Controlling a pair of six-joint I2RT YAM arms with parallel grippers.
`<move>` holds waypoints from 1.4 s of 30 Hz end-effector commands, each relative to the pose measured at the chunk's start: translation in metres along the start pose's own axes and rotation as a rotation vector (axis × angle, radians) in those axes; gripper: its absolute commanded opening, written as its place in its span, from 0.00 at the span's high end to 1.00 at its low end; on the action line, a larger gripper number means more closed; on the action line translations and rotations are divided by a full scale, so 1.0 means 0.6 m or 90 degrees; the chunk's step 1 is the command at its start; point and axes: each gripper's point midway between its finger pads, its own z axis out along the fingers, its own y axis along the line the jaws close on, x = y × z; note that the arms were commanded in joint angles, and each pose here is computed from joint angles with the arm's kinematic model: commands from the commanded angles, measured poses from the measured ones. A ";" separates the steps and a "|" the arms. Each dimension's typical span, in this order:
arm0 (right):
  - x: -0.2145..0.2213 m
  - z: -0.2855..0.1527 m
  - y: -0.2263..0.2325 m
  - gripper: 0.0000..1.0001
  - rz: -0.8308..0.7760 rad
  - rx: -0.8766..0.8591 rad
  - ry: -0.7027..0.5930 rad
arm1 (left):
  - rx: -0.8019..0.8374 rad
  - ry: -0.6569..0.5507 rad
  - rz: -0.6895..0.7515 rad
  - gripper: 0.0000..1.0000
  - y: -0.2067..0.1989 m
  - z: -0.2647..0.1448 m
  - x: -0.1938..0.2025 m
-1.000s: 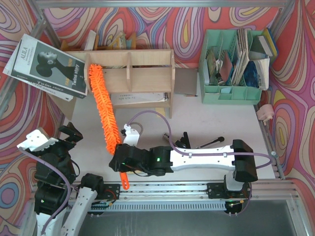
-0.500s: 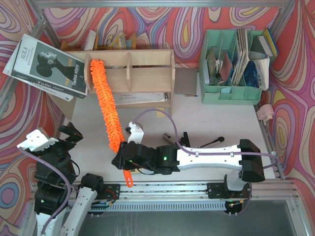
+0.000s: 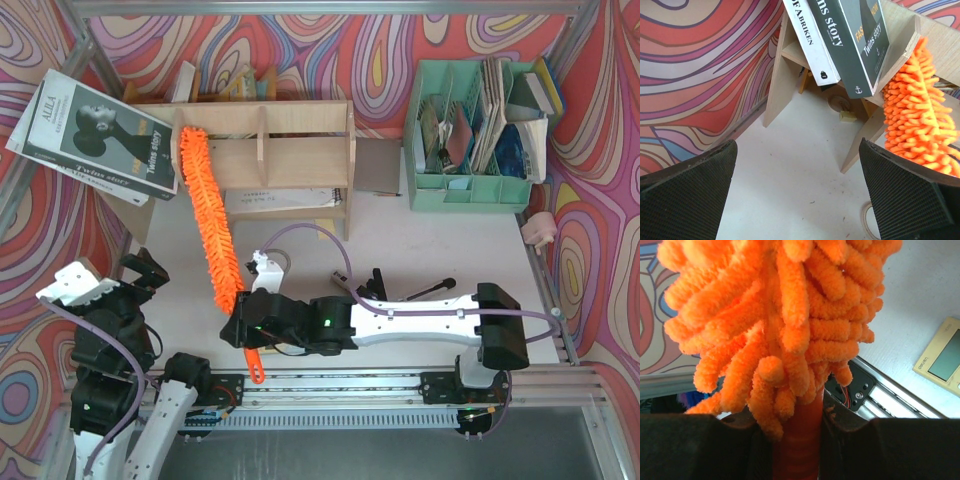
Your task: Dust the bookshelf with a duster
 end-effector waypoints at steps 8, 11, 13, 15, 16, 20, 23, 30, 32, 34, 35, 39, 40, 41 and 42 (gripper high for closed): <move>-0.044 -0.042 -0.056 1.00 0.080 0.092 -0.095 | -0.003 -0.002 -0.001 0.01 0.001 -0.001 -0.007; -0.066 -0.067 -0.078 1.00 0.115 0.114 -0.142 | -0.003 -0.002 -0.001 0.02 0.001 -0.001 -0.007; -0.076 -0.082 -0.087 1.00 0.131 0.121 -0.163 | -0.003 -0.002 -0.001 0.02 0.001 -0.001 -0.006; -0.080 -0.085 -0.085 1.00 0.124 0.113 -0.168 | -0.003 -0.003 -0.001 0.01 0.001 -0.001 -0.007; -0.083 -0.085 -0.078 1.00 0.115 0.106 -0.167 | -0.003 -0.003 -0.001 0.02 0.001 -0.001 -0.007; -0.088 -0.078 -0.018 1.00 0.033 0.041 -0.137 | -0.006 -0.003 0.000 0.01 0.003 -0.001 -0.007; -0.093 -0.079 0.024 1.00 -0.003 -0.017 -0.129 | -0.006 -0.003 -0.001 0.02 0.003 -0.001 -0.007; -0.122 -0.119 0.041 1.00 -0.022 -0.041 -0.192 | -0.006 -0.002 0.001 0.02 0.002 0.000 -0.006; -0.132 -0.134 0.024 1.00 -0.007 -0.027 -0.215 | -0.007 -0.001 0.002 0.01 0.002 0.000 -0.005; -0.138 -0.149 0.011 1.00 -0.002 -0.019 -0.229 | -0.006 0.001 0.004 0.01 0.001 0.001 -0.004; -0.140 -0.155 0.006 1.00 0.000 -0.018 -0.232 | -0.007 0.002 0.006 0.01 0.001 0.002 -0.004; -0.140 -0.170 -0.025 1.00 -0.005 0.009 -0.240 | -0.012 0.008 0.012 0.02 0.000 0.005 -0.003; -0.138 -0.172 -0.032 1.00 -0.013 0.016 -0.240 | -0.011 0.008 0.012 0.01 0.000 0.005 -0.003; -0.136 -0.172 -0.039 1.00 -0.019 0.022 -0.239 | -0.011 0.007 0.010 0.01 0.000 0.004 -0.004; -0.133 -0.174 -0.046 1.00 -0.021 0.027 -0.236 | -0.012 0.005 0.008 0.02 0.002 0.003 -0.005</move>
